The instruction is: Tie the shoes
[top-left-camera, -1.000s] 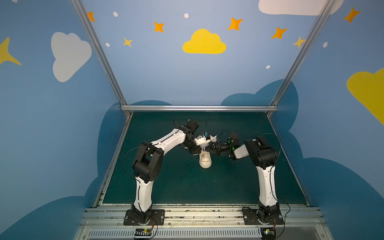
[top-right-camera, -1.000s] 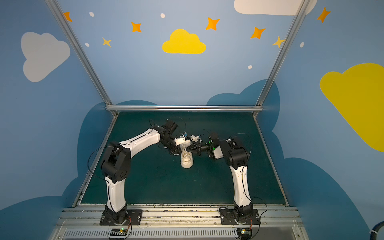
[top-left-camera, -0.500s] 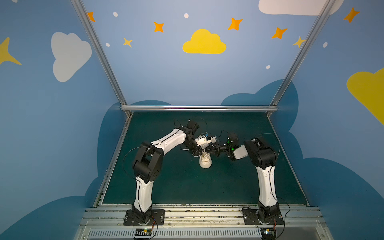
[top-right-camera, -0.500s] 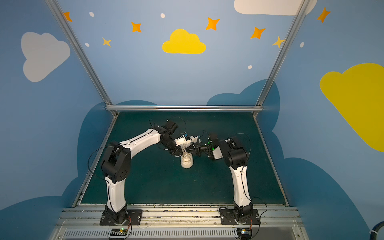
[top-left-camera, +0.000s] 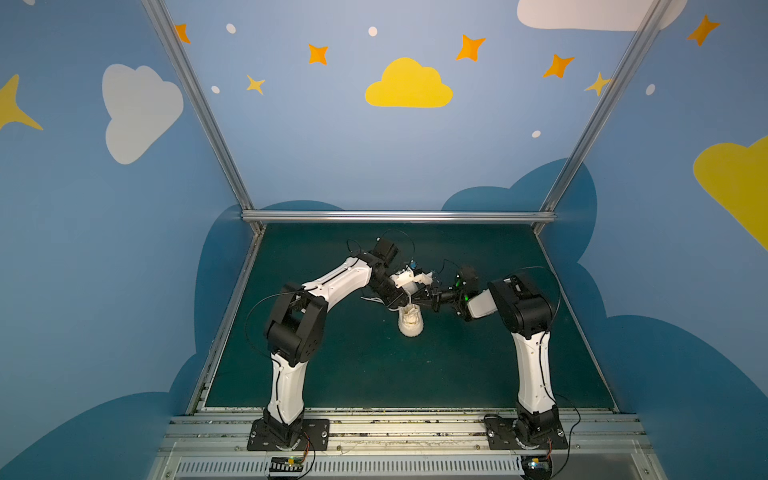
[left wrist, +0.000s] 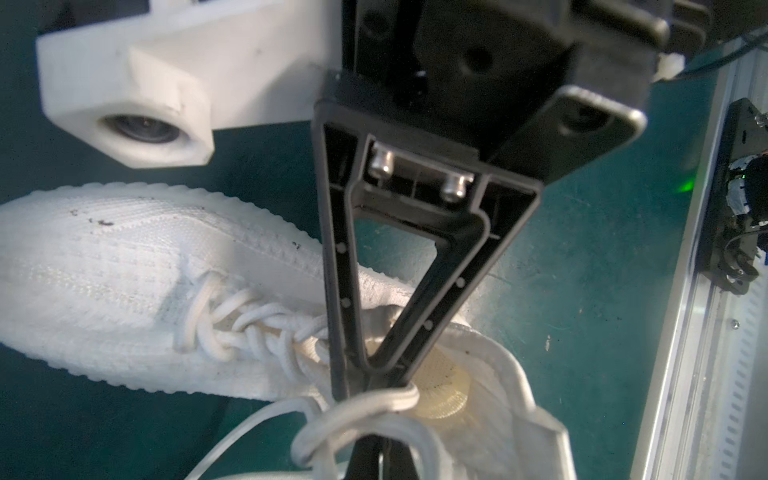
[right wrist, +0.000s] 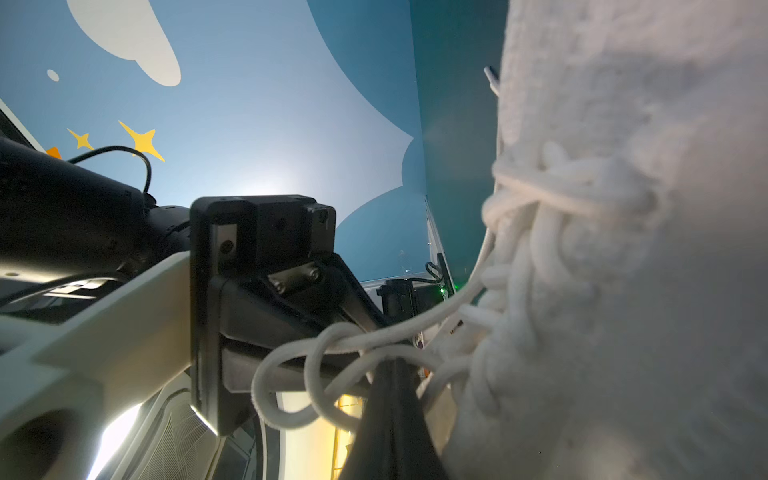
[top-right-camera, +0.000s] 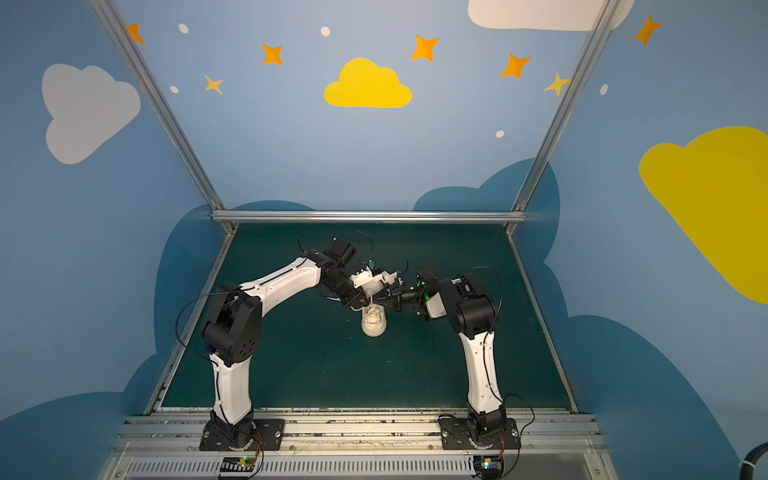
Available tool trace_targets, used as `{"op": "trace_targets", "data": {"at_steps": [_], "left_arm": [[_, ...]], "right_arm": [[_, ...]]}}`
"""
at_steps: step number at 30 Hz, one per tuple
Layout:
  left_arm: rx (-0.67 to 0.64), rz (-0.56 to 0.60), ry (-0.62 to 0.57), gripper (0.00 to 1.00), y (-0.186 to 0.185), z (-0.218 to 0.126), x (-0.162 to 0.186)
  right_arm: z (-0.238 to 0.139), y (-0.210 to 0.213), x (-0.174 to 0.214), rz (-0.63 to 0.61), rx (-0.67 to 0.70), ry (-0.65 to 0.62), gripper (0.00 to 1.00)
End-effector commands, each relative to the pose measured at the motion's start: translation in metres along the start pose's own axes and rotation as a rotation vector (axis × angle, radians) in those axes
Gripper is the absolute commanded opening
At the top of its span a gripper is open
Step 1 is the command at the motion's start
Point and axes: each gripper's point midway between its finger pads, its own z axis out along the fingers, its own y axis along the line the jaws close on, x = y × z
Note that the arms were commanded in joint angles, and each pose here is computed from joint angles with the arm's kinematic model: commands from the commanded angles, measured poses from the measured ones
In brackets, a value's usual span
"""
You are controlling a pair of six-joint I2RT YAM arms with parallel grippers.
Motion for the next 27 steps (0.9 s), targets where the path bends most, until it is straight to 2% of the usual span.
{"op": "trace_targets", "data": {"at_steps": [1,7,16,27], "left_arm": [[0.002,0.011,-0.043,0.03,-0.001,-0.001,-0.007],[0.009,0.052,-0.106,0.03,-0.001,0.000,-0.013],[0.032,0.067,-0.274,0.03,0.000,-0.012,-0.027],[0.048,0.077,-0.284,0.03,-0.003,-0.011,-0.023]], "right_arm": [[0.001,0.014,0.007,-0.057,-0.009,0.022,0.05],[0.001,0.013,0.007,-0.053,-0.009,0.019,0.13],[0.000,0.011,0.005,-0.045,-0.008,0.018,0.15],[0.001,0.012,0.006,-0.040,-0.005,0.024,0.16]]}}
